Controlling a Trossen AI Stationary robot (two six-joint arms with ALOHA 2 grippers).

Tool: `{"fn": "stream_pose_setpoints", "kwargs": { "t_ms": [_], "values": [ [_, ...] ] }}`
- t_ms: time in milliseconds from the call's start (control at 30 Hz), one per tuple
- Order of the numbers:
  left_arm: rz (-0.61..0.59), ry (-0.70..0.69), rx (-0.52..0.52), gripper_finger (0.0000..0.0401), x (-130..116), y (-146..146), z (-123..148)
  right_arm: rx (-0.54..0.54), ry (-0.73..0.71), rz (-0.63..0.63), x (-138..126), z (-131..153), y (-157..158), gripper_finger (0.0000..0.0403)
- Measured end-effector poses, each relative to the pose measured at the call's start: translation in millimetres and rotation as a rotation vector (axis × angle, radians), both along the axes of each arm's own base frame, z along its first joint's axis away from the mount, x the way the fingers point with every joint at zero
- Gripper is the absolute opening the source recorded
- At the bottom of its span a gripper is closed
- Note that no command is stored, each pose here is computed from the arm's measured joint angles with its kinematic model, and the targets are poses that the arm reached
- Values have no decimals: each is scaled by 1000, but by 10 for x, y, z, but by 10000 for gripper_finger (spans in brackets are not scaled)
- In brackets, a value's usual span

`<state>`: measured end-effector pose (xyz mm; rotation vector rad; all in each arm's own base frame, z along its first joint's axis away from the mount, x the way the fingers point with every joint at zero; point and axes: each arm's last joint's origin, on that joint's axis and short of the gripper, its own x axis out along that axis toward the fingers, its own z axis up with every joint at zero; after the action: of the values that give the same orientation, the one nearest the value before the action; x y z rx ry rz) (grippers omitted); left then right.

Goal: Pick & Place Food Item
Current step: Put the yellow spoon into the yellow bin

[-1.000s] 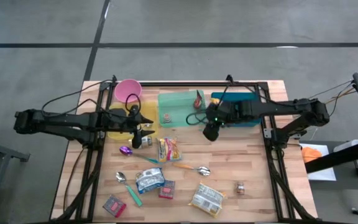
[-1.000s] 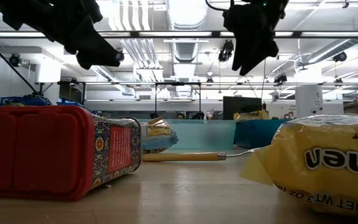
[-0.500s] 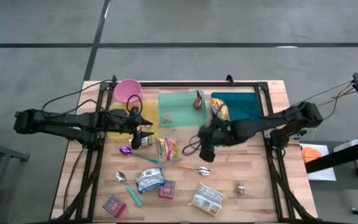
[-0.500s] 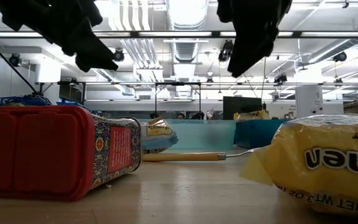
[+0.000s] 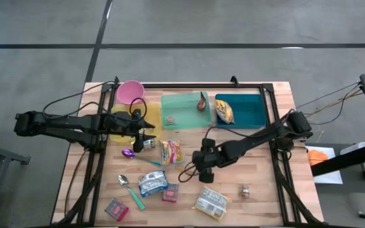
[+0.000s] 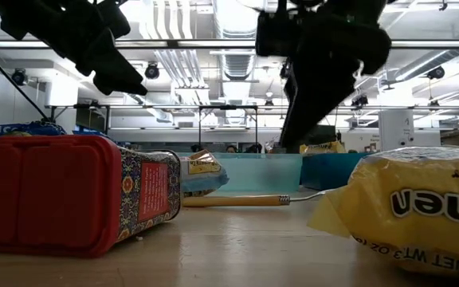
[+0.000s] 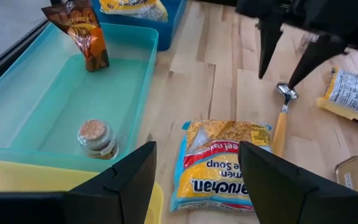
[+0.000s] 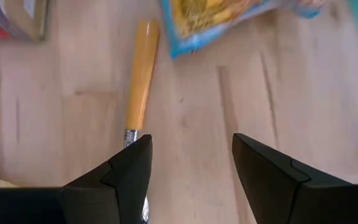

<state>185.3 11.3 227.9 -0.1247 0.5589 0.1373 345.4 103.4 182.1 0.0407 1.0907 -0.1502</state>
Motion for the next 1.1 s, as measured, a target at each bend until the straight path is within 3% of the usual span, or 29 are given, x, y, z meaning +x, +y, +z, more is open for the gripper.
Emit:
{"fn": "stream_pose_setpoints", "kwargs": {
  "t_ms": [333,633,1100],
  "values": [
    [0,0,0,236,0,0,0,107,76,0,43,-205,64,219],
    [0,1,-1,236,-1,0,-2,148,0,21,86,-207,237,219],
    [3,2,-3,236,-1,1,-3,99,132,56,242,-559,335,210]
  ]
}}
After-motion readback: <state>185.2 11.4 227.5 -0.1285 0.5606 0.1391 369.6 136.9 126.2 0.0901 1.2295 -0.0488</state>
